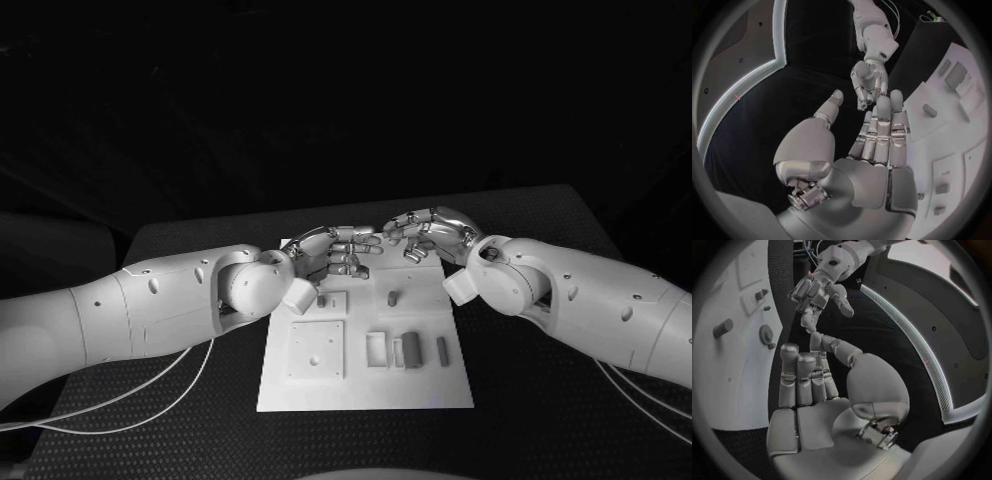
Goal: Assemble the parts on the task board
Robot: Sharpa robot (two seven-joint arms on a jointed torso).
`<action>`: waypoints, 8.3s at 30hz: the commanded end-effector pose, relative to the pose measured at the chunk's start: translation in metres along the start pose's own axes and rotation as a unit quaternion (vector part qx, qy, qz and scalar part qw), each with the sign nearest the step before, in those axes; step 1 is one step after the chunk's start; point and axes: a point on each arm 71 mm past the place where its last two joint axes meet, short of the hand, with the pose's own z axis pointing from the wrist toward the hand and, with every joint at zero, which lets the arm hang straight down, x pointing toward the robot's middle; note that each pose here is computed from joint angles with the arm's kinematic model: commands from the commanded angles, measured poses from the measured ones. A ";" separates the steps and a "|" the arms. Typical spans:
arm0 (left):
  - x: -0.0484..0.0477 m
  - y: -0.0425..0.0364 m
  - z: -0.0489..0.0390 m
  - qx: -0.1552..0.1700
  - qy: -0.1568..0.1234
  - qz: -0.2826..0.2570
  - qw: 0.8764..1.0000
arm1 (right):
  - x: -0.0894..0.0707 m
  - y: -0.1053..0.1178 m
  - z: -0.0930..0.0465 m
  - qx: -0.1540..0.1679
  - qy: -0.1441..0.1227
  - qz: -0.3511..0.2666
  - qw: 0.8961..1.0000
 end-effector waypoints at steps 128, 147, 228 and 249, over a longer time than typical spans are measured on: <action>-0.0126 -0.0036 0.0002 0.017 -0.075 0.010 0.997 | 0.012 -0.006 0.000 -0.004 0.049 -0.135 0.990; -0.0127 -0.0036 0.0001 0.017 -0.077 0.015 0.997 | 0.014 -0.006 0.000 -0.010 0.047 -0.142 0.989; -0.0077 0.0026 0.0011 -0.011 -0.033 -0.008 0.999 | 0.029 -0.003 0.006 -0.035 0.025 -0.010 0.999; -0.0045 0.0043 0.0019 -0.021 -0.025 0.004 0.999 | 0.029 -0.004 0.006 -0.033 0.021 -0.010 0.999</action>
